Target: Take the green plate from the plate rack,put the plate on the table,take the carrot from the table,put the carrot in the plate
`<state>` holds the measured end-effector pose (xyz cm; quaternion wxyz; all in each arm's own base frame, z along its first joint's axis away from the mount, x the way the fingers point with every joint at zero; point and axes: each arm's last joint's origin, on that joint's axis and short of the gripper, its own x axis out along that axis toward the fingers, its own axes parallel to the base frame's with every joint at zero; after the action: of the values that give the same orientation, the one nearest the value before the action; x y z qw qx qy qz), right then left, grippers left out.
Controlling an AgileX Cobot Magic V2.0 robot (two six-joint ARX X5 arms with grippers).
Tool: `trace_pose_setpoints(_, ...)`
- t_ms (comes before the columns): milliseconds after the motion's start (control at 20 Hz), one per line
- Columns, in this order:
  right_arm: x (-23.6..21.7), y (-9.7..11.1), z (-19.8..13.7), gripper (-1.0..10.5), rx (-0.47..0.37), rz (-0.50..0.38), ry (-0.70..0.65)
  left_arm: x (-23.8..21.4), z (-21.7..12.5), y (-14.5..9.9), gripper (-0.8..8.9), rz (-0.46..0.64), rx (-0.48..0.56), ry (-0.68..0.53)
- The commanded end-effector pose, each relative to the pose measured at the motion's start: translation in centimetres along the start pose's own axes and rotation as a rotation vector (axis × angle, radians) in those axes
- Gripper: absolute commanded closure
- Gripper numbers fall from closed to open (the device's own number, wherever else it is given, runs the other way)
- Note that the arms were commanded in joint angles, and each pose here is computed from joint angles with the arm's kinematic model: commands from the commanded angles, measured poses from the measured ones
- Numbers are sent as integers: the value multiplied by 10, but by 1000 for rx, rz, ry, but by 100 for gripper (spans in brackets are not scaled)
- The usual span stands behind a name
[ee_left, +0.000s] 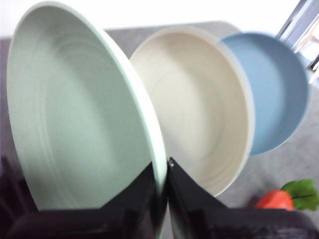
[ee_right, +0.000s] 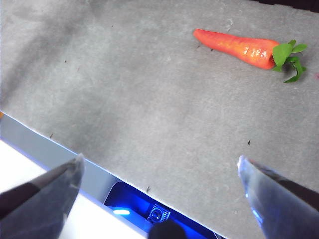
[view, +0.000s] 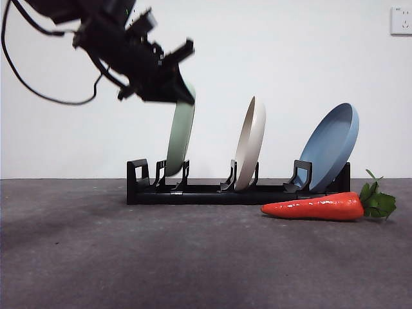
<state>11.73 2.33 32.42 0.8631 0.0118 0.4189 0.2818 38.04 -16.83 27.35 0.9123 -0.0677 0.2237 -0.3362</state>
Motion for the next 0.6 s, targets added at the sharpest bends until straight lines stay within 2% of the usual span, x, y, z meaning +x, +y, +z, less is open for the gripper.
trace_pose_setpoints(50, -1, 1, 1, 289, 0, 3, -6, -17, 16, -8, 821, -14, 19, -59)
trace_pose_setpoints(200, -1, 1, 1, 289, 0, 4, -7, -44, 32, -21, 821, -18, 38, -83)
trace_pose_setpoints(300, -1, 1, 1, 289, 0, 4, -6, -70, 39, -38, 820, -27, 101, -57)
trace_pose_setpoints(450, -1, 1, 1, 289, 0, 4, -7, -110, 38, -75, 819, -40, 282, 41)
trace_pose_setpoints(600, -1, 1, 1, 289, 0, 4, -7, -137, 20, -115, 819, 33, 524, 206)
